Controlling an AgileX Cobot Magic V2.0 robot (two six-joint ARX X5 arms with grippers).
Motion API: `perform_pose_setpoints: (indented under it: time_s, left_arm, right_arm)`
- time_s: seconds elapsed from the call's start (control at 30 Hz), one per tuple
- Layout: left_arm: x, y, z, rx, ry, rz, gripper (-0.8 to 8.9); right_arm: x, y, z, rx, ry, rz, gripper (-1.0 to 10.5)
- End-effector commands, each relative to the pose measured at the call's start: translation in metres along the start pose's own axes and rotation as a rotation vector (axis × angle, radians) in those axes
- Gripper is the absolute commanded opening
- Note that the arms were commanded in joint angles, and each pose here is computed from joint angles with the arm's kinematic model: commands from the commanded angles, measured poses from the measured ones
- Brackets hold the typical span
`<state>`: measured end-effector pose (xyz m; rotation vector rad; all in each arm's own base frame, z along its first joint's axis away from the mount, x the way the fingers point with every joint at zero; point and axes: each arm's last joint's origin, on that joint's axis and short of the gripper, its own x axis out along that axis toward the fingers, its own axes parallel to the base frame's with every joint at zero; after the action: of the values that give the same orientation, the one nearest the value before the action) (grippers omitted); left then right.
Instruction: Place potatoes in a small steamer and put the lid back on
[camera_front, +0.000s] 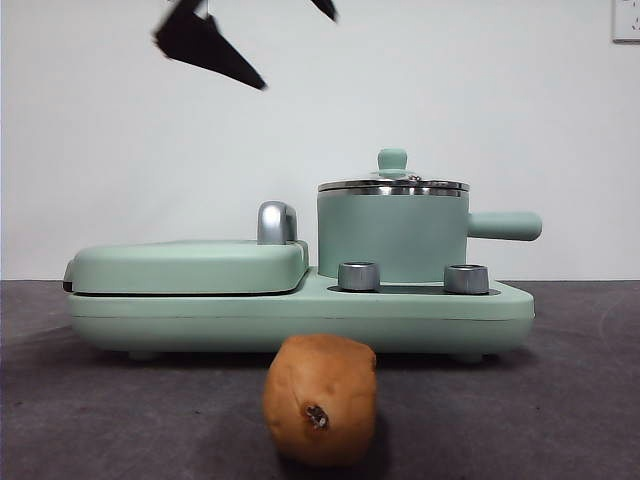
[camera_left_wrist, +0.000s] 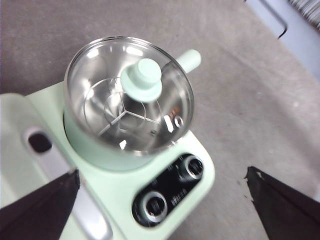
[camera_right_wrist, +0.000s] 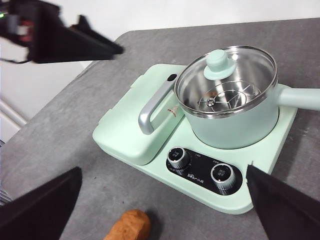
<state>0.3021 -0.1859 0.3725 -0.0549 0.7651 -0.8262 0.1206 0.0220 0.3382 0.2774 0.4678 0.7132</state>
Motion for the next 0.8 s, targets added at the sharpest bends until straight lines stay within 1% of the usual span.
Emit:
perform_pose_setpoints:
  time_s: [0.03, 0.2, 0.33, 0.47, 0.5, 0.57, 0.67, 0.7, 0.8]
  left_arm:
    - [0.018, -0.007, 0.018, 0.065, -0.005, 0.012, 5.31]
    - [0.049, -0.014, 0.037, 0.126, -0.022, 0.059, 5.3]
    - [0.074, -0.018, 0.046, 0.151, -0.036, 0.091, 5.3]
    - [0.106, -0.021, 0.045, 0.168, -0.033, 0.077, 5.3]
    - [0.116, -0.022, 0.042, 0.177, -0.031, 0.084, 5.3]
    - [0.13, -0.021, 0.038, 0.186, -0.026, 0.145, 5.3]
    - [0.139, -0.019, 0.035, 0.192, -0.015, 0.152, 5.28]
    - [0.14, -0.019, 0.034, 0.191, -0.013, 0.152, 5.18]
    - [0.143, -0.018, 0.033, 0.205, -0.002, 0.153, 4.42]
  right_arm:
    - [-0.002, 0.003, 0.005, -0.022, -0.015, 0.004, 5.2]
    - [-0.002, 0.003, 0.005, -0.023, -0.015, 0.004, 5.2]
    - [-0.002, 0.003, 0.005, -0.024, -0.016, 0.004, 5.2]
    - [-0.002, 0.003, 0.005, -0.024, -0.016, 0.004, 5.2]
    - [-0.002, 0.003, 0.005, -0.023, -0.016, 0.004, 5.2]
    - [-0.002, 0.003, 0.005, -0.023, -0.016, 0.004, 5.2]
    - [-0.002, 0.003, 0.005, -0.023, -0.016, 0.004, 5.2]
    - [-0.002, 0.003, 0.005, -0.023, -0.016, 0.003, 5.2]
    - [-0.002, 0.003, 0.005, -0.023, -0.016, 0.003, 5.2]
